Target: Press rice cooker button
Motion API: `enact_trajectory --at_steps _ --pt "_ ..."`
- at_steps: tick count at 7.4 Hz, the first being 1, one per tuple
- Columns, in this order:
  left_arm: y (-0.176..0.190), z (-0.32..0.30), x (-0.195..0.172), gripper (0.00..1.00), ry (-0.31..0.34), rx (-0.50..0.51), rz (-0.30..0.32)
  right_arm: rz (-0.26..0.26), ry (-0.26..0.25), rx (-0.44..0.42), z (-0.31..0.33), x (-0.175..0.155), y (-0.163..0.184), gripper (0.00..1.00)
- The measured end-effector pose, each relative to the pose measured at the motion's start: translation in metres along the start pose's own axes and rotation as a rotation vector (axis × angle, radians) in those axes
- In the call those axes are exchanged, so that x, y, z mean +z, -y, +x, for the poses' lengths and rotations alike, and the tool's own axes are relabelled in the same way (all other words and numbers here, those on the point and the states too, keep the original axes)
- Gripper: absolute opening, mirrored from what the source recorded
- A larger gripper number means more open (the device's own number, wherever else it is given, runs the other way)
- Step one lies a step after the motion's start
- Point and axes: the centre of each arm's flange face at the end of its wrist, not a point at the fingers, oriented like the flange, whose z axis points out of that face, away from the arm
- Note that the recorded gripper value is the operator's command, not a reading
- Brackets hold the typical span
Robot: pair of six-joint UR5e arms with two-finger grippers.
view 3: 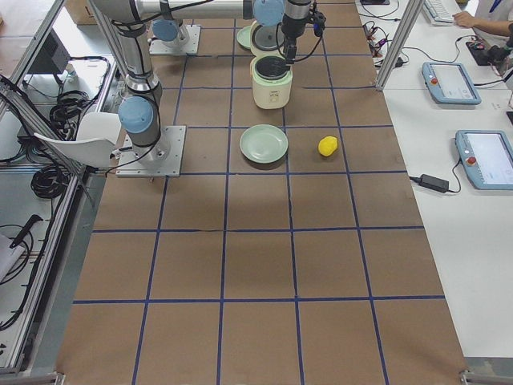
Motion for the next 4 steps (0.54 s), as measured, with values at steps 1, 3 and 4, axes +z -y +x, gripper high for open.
enact_trajectory --at_steps 1,3,4 --pt "0.0 0.0 0.0 1.0 0.0 0.0 0.0 0.013 0.003 -0.001 -0.0005 -0.0005 0.002 1.0" --pt "0.0 0.0 0.0 1.0 0.0 0.0 0.0 0.021 0.001 0.0 0.0003 -0.0002 0.001 1.0" --pt "0.0 0.0 0.0 1.0 0.0 0.0 0.0 0.019 0.0 0.0 -0.0002 0.0011 0.001 1.0"
